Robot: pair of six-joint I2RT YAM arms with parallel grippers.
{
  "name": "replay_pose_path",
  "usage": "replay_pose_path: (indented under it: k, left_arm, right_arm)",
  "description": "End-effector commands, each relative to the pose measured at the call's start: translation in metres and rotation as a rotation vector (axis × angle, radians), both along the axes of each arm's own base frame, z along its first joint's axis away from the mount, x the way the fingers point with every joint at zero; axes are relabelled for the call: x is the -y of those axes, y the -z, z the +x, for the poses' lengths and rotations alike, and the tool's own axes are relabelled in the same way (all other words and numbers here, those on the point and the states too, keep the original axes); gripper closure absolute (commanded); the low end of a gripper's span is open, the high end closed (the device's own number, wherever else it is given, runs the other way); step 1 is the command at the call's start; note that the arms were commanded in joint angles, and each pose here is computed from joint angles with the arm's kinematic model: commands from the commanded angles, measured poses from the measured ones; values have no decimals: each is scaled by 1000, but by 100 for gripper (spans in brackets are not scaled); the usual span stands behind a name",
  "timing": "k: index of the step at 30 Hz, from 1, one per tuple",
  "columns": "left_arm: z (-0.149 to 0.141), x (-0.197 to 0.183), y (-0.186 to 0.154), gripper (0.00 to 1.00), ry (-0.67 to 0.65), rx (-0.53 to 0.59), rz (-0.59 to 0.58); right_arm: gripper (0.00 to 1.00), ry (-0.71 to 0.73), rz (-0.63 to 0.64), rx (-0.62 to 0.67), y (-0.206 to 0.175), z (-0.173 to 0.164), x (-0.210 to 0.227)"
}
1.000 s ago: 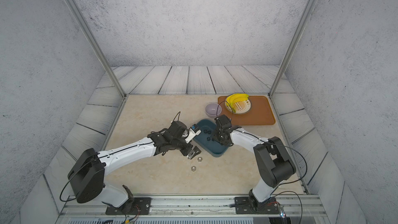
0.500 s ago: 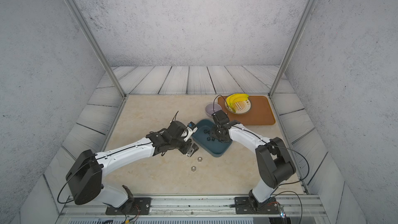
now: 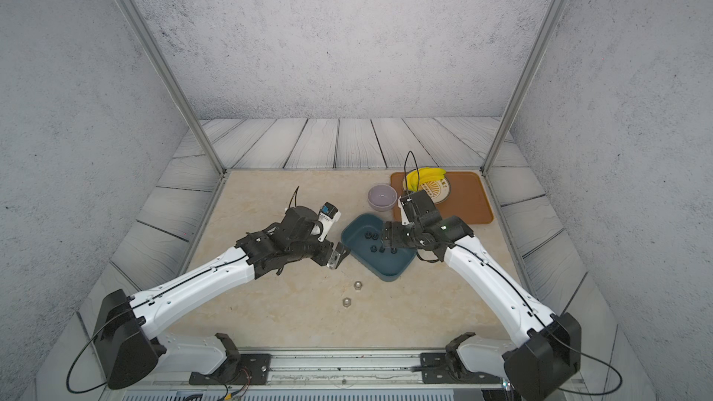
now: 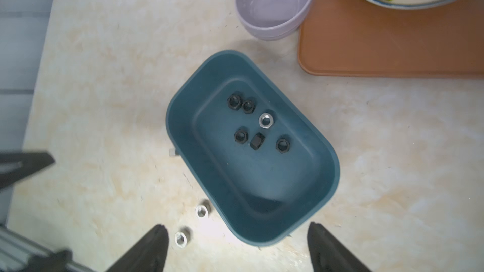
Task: Put the nuts on the desktop into the storage box
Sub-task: Pick up the nut from the center of the board.
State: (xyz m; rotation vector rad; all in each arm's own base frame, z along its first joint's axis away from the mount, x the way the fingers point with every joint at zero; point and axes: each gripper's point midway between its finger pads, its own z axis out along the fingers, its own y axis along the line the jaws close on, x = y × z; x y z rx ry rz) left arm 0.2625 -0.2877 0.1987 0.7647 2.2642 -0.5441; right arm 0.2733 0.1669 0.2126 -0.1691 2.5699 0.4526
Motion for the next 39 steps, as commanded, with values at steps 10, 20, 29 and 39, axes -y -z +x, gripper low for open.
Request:
replay_pose_path:
  k: [10, 20, 29, 39]
  left_arm:
    - [12, 10, 25, 5, 39, -53, 79]
    - [20, 17, 78, 13, 144, -135, 245]
    - [26, 13, 102, 16, 217, -153, 337]
    - [31, 12, 140, 31, 231, -219, 329]
  right_arm:
    - [3, -195, -32, -128, -5, -86, 22]
    - [3, -222, -15, -155, 7, -106, 26]
    - [3, -215, -16, -151, 8, -109, 29]
    - [3, -196, -31, -151, 8, -107, 32]
